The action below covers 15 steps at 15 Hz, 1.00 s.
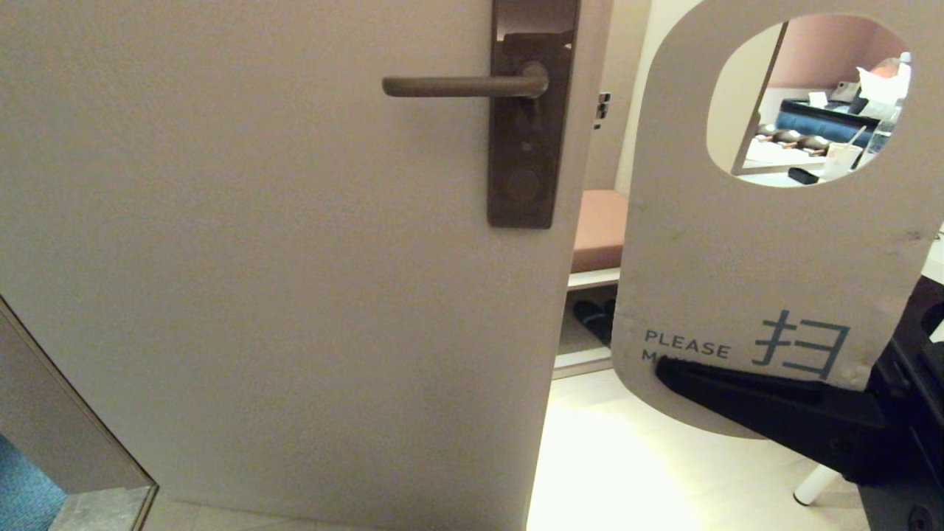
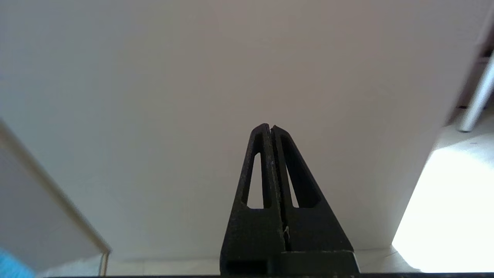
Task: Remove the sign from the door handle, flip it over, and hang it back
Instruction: Hand it to the other hand
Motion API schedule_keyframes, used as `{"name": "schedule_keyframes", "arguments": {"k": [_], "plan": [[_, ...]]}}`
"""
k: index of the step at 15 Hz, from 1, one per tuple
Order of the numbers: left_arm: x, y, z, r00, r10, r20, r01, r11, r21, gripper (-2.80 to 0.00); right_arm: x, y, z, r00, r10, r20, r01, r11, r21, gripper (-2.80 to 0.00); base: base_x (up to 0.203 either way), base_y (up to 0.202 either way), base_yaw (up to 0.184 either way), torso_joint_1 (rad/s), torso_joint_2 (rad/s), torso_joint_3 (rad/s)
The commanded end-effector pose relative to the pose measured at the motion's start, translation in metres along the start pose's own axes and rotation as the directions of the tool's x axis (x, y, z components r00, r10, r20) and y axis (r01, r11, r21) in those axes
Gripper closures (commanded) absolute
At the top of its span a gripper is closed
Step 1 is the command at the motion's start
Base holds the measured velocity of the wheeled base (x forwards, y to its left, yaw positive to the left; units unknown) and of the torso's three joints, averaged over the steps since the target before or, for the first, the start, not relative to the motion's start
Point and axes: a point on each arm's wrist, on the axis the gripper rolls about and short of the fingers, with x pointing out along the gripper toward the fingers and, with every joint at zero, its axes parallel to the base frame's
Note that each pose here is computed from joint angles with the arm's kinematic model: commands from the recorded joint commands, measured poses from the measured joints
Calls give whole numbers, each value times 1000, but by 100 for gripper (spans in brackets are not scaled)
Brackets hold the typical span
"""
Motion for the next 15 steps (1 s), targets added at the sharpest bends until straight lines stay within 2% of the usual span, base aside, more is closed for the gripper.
{"name": "schedule_keyframes", "arguments": {"k": [1, 3, 7, 11, 13, 15], "plan": [[4, 1, 20, 999, -34, -14, 34, 999, -2, 0, 4, -4, 0, 1000, -10, -21, 10, 1000, 6, 0, 0, 0, 0, 0, 0, 0], [8, 2, 39, 994, -112, -17, 112, 994, -5, 0, 2, -4, 1, 1000, 0, -26, 0, 1000, 7, 0, 0, 0, 0, 0, 0, 0], [21, 3, 61, 963, -268, -43, 267, 963, -23, 0, -2, -2, 7, 999, 47, -23, -47, 999, 10, 0, 0, 0, 0, 0, 0, 0], [30, 5, 84, 905, -424, -23, 419, 901, -115, 0, -8, 3, 14, 978, 200, -62, -198, 980, 34, 0, 0, 0, 0, 0, 0, 0], [32, 5, 87, 885, -465, -20, 459, 879, -129, 0, -8, 5, 18, 954, 289, -84, -285, 957, 54, 0, 0, 0, 0, 0, 0, 0], [33, 5, 92, 851, -526, -11, 520, 844, -130, 0, -6, 6, 22, 932, 349, -95, -344, 937, 67, 0, 0, 0, 0, 0, 0, 0]]}}
